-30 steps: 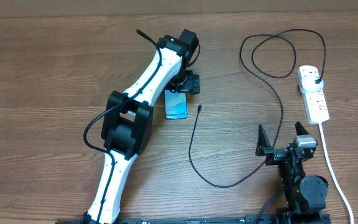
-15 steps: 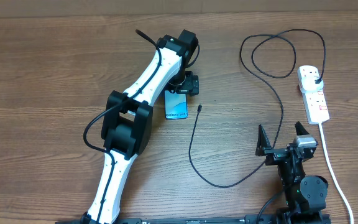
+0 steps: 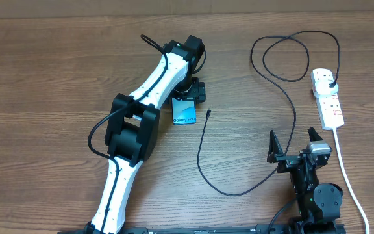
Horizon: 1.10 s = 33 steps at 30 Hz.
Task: Plug charger to phone and switch on socket
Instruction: 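Close the left gripper on the phone's long edges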
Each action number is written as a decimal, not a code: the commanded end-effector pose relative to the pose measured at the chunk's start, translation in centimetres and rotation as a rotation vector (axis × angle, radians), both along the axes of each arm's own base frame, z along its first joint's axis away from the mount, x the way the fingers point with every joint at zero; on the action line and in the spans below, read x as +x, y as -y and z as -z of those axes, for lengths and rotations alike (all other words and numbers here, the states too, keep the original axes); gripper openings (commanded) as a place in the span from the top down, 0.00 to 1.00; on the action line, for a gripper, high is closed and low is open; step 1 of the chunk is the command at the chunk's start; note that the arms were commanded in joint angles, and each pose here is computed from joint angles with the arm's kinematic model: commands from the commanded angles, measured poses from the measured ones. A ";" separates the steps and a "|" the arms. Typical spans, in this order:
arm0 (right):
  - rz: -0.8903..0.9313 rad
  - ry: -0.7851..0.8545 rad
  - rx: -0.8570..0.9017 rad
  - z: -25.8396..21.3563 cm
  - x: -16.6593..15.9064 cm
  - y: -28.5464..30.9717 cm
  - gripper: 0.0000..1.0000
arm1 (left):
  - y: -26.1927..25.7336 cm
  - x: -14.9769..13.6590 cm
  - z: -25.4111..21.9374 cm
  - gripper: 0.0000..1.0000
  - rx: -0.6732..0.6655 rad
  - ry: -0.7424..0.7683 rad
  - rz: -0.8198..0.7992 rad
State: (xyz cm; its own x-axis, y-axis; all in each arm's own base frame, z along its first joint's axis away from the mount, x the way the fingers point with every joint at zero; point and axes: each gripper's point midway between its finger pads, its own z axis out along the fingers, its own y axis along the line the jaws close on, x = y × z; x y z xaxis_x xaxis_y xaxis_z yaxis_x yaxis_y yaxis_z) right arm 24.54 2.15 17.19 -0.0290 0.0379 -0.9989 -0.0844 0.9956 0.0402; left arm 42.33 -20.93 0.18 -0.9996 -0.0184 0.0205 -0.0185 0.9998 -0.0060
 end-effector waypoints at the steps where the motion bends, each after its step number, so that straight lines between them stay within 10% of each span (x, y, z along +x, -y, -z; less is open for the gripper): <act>1: 0.008 0.004 0.003 0.2 0.0 0.2 0.00 | -0.3 -0.7 1.6 0.00 -0.001 -0.041 -0.038; 33: 0.008 0.004 0.003 0.2 0.0 0.2 0.00 | 1.2 -3.4 3.4 0.00 -0.053 -0.137 -0.129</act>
State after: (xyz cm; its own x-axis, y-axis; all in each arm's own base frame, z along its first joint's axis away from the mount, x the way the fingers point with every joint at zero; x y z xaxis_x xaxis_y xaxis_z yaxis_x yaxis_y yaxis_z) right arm 24.54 2.15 17.19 -0.0290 0.0379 -0.9989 -0.0840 0.9957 0.0402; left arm 41.82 -21.08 0.07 -0.9899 -0.1399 0.0244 -0.1407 0.9895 -0.0330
